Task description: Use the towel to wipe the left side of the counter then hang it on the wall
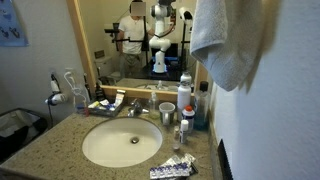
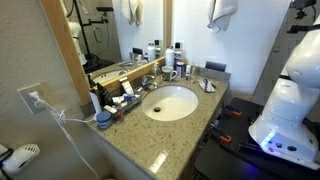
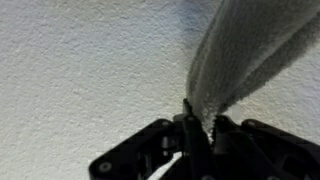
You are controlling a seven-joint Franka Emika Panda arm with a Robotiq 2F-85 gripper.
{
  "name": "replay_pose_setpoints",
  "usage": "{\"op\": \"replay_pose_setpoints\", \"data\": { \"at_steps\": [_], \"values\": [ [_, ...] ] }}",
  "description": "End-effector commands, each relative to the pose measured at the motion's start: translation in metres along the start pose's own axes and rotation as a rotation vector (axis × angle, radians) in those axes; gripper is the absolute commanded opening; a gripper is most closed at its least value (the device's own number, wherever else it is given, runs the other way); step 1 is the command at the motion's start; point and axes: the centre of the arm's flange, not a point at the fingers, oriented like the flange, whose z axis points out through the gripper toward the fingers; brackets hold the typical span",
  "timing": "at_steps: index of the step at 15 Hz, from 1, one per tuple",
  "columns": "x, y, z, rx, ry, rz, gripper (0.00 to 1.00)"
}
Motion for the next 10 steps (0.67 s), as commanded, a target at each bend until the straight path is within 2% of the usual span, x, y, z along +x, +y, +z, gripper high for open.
{"op": "replay_pose_setpoints", "data": {
  "at_steps": [1,6,10],
  "values": [
    [0.0,-0.01,0.014,0.03,-0.042,0.033,0.02],
    [-0.017,-0.011,0.033,0.048,-0.131,0.083,0.02],
    [-0.02,-0.01,0.04,0.041,-0.152,0.108,0.02]
  ]
}}
